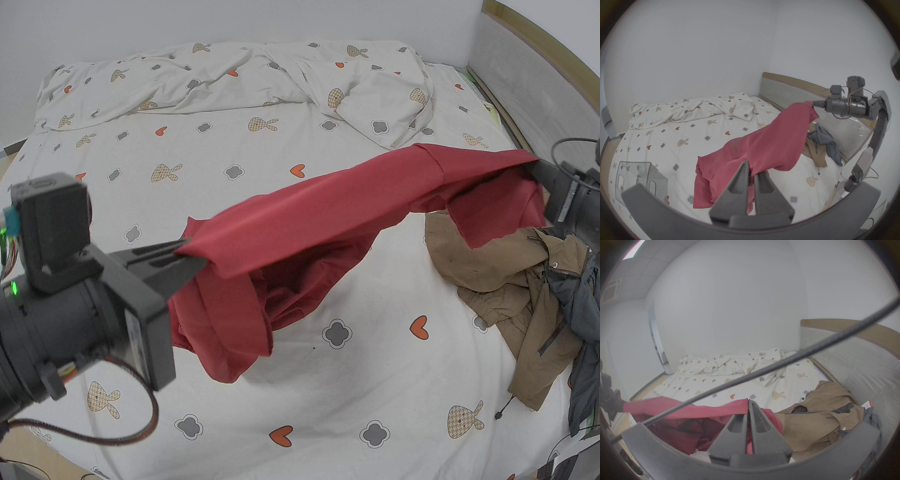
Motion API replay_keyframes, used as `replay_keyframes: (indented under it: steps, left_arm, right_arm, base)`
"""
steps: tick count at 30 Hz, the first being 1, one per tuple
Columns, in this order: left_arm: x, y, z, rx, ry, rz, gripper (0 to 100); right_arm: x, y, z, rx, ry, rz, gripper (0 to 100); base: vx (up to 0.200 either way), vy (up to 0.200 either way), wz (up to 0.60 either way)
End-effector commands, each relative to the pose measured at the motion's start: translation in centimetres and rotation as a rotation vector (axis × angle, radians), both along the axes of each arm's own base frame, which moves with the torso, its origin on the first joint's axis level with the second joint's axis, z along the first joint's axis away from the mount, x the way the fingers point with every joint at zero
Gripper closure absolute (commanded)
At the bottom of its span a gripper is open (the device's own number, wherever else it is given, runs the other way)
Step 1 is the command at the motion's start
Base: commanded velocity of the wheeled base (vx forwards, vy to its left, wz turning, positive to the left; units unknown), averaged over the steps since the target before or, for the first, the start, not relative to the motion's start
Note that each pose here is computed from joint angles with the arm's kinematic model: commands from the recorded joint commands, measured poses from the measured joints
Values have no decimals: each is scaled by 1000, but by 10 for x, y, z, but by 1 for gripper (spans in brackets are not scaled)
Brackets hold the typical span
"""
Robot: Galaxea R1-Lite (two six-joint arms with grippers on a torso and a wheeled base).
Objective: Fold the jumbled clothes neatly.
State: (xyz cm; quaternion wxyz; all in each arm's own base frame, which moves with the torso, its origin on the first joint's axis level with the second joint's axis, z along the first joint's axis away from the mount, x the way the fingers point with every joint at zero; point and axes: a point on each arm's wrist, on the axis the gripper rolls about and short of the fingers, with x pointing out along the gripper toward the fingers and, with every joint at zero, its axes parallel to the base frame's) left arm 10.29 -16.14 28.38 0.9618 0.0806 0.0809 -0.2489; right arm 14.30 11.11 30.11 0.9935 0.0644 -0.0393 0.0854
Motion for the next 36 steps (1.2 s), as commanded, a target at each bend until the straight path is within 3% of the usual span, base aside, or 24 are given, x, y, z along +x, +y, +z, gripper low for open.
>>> replay_keyframes:
  steps: [1,7,9,12,15,16,20,25,31,32,34,35,36]
  left_arm:
    - [-14,11,-9,18,3,-40,100]
    - [2,17,-19,58,25,57,100]
    - [22,23,-20,61,33,168,100]
    - [35,30,-16,53,30,242,100]
    - [41,33,-16,56,34,276,100]
    - [55,39,-17,62,42,349,100]
    - [79,54,-18,64,57,481,100]
    - [111,73,-25,70,75,628,100]
    - [140,82,-49,83,128,714,100]
    - [146,81,-58,92,155,722,100]
    - [149,80,-63,96,167,724,100]
    - [152,79,-68,102,183,727,0]
    - [153,78,-69,98,188,730,0]
  right_arm:
    - [-28,-27,17,62,-71,-11,100]
    - [10,11,14,9,-9,3,100]
    - [54,50,12,-28,29,5,100]
    - [86,79,10,-40,40,6,100]
    - [99,90,8,-44,41,6,100]
    - [126,114,3,-47,43,6,100]
    - [165,143,-8,-40,35,-8,100]
    - [208,162,-29,-35,30,-46,100]
    - [234,185,-57,-55,51,-45,100]
    - [238,189,-64,-68,67,-40,0]
    - [238,191,-66,-74,74,-35,0]
    - [240,191,-64,-77,77,-32,0]
    - [239,190,-61,-67,72,-29,0]
  base:
    - [0,0,0]
    - [0,0,0]
    - [0,0,0]
    - [0,0,0]
    - [0,0,0]
    - [0,0,0]
    - [0,0,0]
    - [0,0,0]
    - [0,0,0]
    - [0,0,0]
    - [0,0,0]
    - [0,0,0]
    - [0,0,0]
